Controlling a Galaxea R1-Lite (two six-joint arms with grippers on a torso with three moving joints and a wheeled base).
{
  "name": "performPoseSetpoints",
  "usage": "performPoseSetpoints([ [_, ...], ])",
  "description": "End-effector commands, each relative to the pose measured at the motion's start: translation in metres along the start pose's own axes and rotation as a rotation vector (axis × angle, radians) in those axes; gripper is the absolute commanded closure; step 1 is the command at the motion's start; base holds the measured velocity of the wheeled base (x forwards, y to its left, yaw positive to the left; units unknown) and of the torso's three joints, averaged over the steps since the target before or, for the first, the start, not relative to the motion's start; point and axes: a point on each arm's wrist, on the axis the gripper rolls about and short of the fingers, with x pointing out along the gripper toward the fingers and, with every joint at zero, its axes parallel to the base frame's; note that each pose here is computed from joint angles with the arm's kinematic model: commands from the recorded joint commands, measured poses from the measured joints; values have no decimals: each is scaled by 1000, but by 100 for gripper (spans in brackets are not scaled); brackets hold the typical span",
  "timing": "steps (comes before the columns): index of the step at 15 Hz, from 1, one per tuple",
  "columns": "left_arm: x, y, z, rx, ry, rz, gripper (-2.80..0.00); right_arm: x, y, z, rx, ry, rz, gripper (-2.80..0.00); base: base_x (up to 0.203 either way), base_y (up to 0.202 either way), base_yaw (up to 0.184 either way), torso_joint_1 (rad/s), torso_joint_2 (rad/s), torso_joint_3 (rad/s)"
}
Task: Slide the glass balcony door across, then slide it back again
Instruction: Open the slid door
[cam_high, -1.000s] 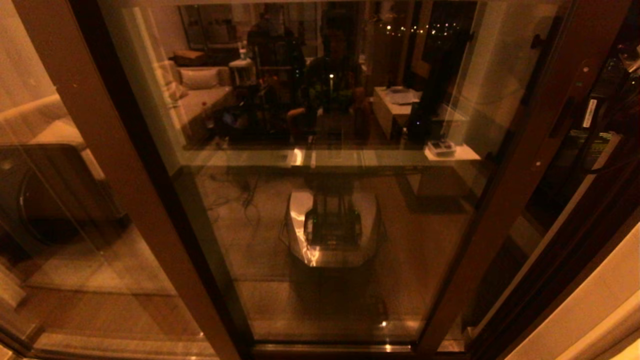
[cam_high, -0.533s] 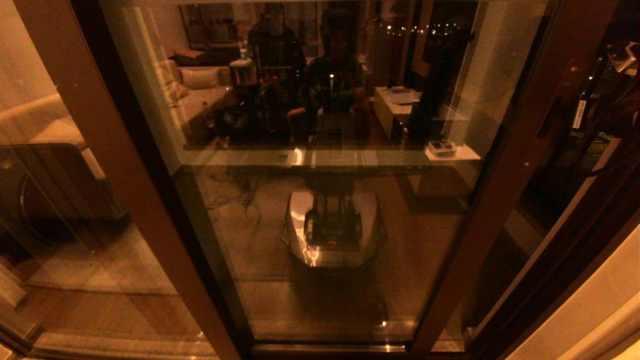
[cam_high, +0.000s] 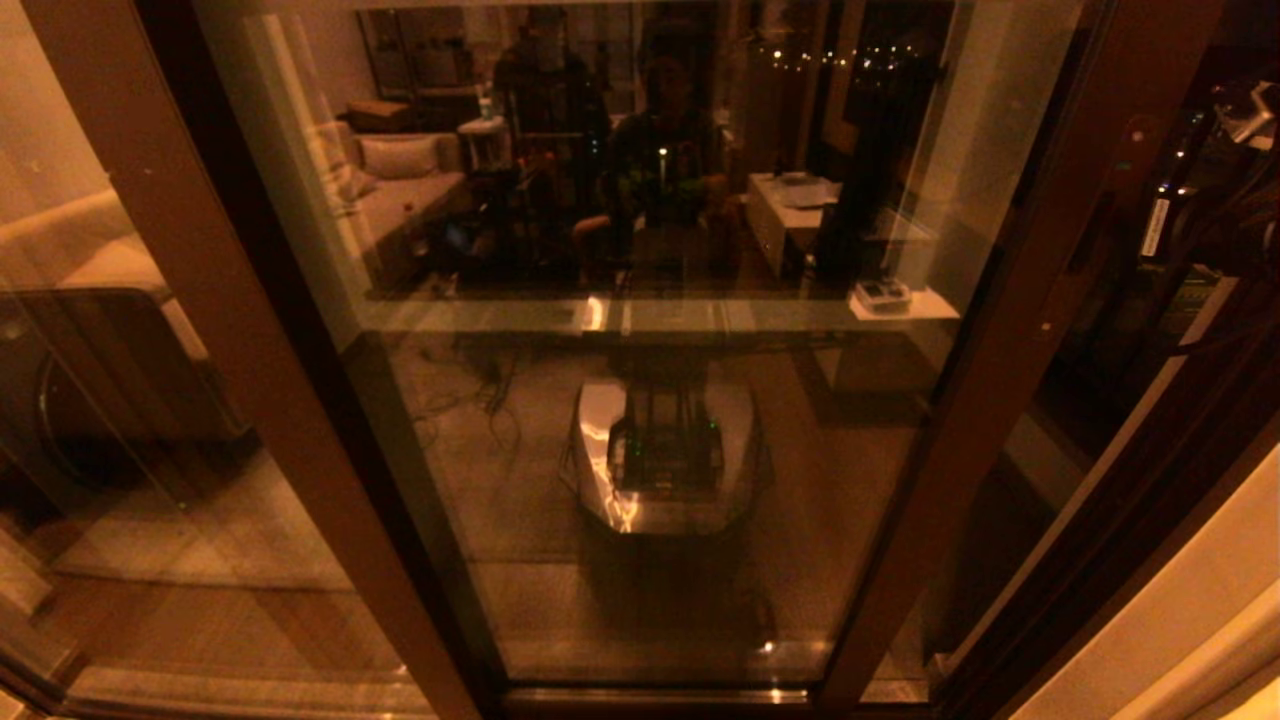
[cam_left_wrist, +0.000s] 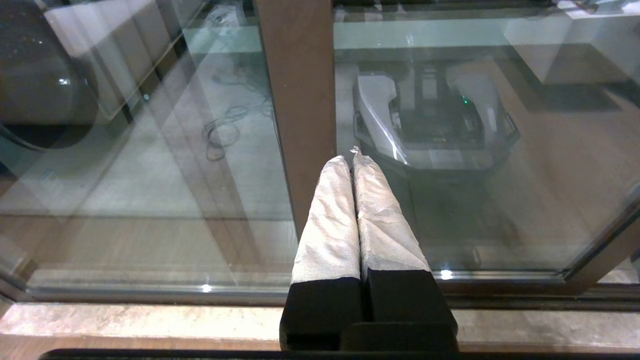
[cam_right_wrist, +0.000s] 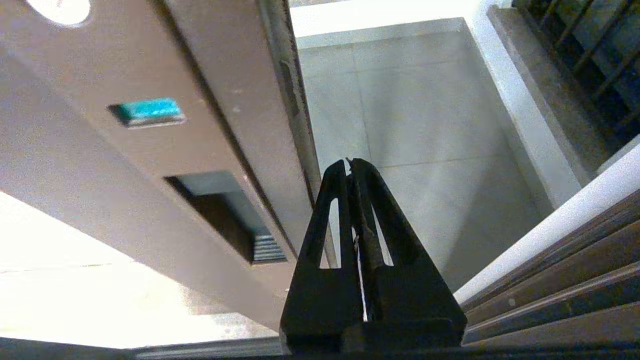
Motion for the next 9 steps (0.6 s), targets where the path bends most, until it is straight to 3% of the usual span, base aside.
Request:
performPoseSetpoints([
  [1,0,0,0,0,0,0,0,-5,4,2,-3,-8,17,0,0,0,0,0,0,0],
  [9,0,0,0,0,0,0,0,-11,16,-4,-8,9,56,0,0,0,0,0,0,0],
])
